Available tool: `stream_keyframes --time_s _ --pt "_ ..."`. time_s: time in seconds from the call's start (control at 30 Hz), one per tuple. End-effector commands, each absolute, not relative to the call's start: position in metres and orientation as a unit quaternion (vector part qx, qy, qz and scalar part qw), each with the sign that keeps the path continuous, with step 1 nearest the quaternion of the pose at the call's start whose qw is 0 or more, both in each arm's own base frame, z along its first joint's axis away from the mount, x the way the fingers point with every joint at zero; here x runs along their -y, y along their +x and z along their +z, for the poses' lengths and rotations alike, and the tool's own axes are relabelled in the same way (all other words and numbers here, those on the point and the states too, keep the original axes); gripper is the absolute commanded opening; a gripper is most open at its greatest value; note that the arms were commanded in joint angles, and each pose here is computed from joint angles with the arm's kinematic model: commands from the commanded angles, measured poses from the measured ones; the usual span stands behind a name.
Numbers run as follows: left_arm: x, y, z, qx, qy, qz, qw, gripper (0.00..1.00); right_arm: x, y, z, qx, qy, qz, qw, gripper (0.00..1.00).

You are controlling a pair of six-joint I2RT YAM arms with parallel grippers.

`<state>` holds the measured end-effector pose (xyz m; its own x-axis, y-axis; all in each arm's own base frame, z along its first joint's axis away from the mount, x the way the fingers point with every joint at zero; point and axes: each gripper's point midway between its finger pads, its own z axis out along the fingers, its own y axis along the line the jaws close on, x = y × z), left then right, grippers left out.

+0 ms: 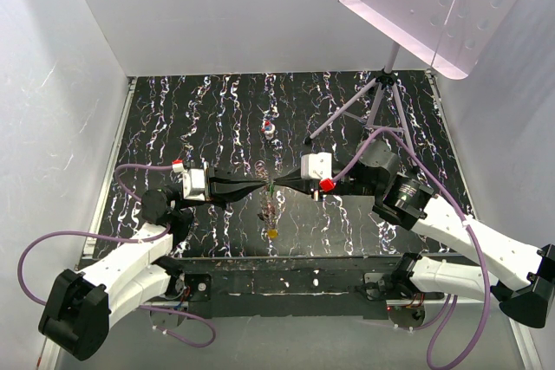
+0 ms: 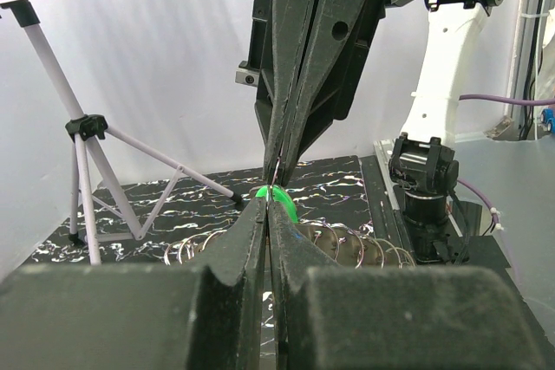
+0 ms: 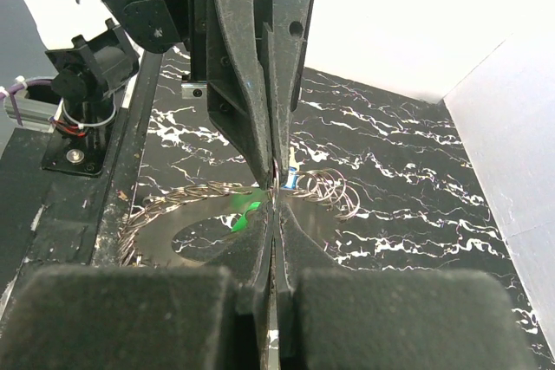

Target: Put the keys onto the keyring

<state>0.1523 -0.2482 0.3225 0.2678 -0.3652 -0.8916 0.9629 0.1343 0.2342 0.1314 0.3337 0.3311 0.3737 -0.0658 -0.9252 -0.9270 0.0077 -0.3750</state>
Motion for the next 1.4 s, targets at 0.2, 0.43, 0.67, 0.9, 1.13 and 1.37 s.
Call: stream_keyframes --time_s 0.2,0.43,0.67,0.9,1.13,1.37 --pt "0.2431 0.1529 0.3352 -0.329 0.422 -0.484 0.692 0.00 -0.3346 0.1275 0.3511 -0.391 -0.589 0.382 0.595 0.01" --pt "0.2437 0.1521 0.3350 -0.328 0.424 -0.487 0.690 0.00 -0.3362 0.1300 0.3499 -0.395 -0.585 0.382 0.597 0.01" --pt "0.2441 0.1514 0.3347 -0.327 0.425 -0.490 0.687 0.00 -0.3369 0.1298 0.3510 -0.395 -0.584 0.384 0.597 0.01" --pt "0.2445 0.1513 0.3345 -0.328 0.425 -0.492 0.686 0.00 -0.3374 0.1296 0.3507 -0.395 -0.583 0.386 0.596 0.01" --pt "0.2451 0.1507 0.3340 -0.327 0.426 -0.494 0.684 0.00 -0.3382 0.1303 0.3484 -0.400 -0.581 0.388 0.594 0.01" --pt "0.2445 0.1508 0.3350 -0.326 0.426 -0.492 0.686 0.00 -0.3386 0.1292 0.3484 -0.402 -0.579 0.393 0.590 0.01"
